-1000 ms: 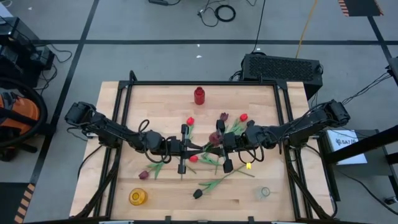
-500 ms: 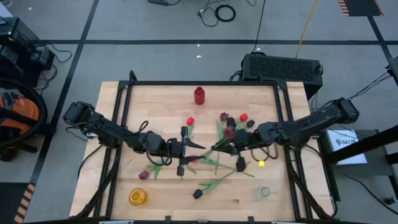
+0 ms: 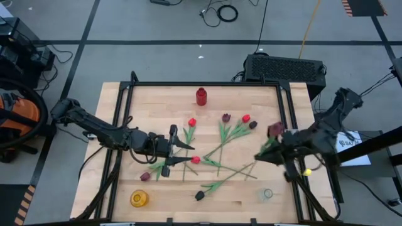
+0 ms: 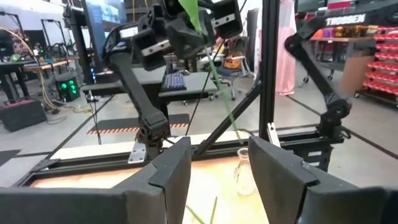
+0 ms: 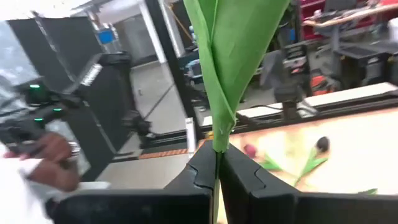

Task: Sort flowers into vase by color
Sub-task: Put the middle dark red flower into the transparent vase

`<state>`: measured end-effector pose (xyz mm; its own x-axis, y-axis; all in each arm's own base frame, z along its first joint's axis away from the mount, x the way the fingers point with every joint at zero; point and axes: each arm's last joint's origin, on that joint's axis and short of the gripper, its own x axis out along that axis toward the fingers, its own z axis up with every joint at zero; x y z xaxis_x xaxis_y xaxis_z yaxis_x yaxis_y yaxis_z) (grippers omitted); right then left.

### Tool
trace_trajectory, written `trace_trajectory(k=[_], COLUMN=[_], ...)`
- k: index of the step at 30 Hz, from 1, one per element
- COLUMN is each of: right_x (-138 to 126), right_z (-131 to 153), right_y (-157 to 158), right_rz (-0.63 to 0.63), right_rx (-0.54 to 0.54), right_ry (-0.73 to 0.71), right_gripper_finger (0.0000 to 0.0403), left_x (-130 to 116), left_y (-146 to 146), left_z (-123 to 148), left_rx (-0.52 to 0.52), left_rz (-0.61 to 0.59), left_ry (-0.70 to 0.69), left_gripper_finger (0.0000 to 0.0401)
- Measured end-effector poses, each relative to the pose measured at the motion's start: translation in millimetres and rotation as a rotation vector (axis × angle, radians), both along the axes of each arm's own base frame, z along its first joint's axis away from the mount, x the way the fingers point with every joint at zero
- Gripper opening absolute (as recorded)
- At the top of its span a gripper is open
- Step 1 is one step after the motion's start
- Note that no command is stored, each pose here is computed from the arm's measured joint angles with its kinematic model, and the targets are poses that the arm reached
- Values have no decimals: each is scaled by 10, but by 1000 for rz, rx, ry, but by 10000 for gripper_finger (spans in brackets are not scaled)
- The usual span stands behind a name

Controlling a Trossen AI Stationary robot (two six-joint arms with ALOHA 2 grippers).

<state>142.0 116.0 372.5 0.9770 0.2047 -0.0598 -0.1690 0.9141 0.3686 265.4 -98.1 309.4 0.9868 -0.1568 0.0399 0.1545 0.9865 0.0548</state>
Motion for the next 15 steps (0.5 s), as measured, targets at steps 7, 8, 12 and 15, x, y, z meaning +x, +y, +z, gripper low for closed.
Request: trace_trajectory(k=[7,8,12,15], right_x=[-323,-360,-490,-573], right_z=[-75,-93,-160,-212], right_y=[238,278,447,572], right_rz=[-50,-56,-73,-74], right_rx=[46,46,50,64], right_ry=[55,61,68,71], right_gripper_finger=[4,4,4,4], left_x=[25,35,68,88], left_y=[-7,-11,-24,-32], left_z=[-34,-51,-96,-126], left_rx=[-2,1,6,10], left_rz=[1,1,1,1], left_ry=[13,22,35,45], left_gripper_finger=[168,168,168,168])
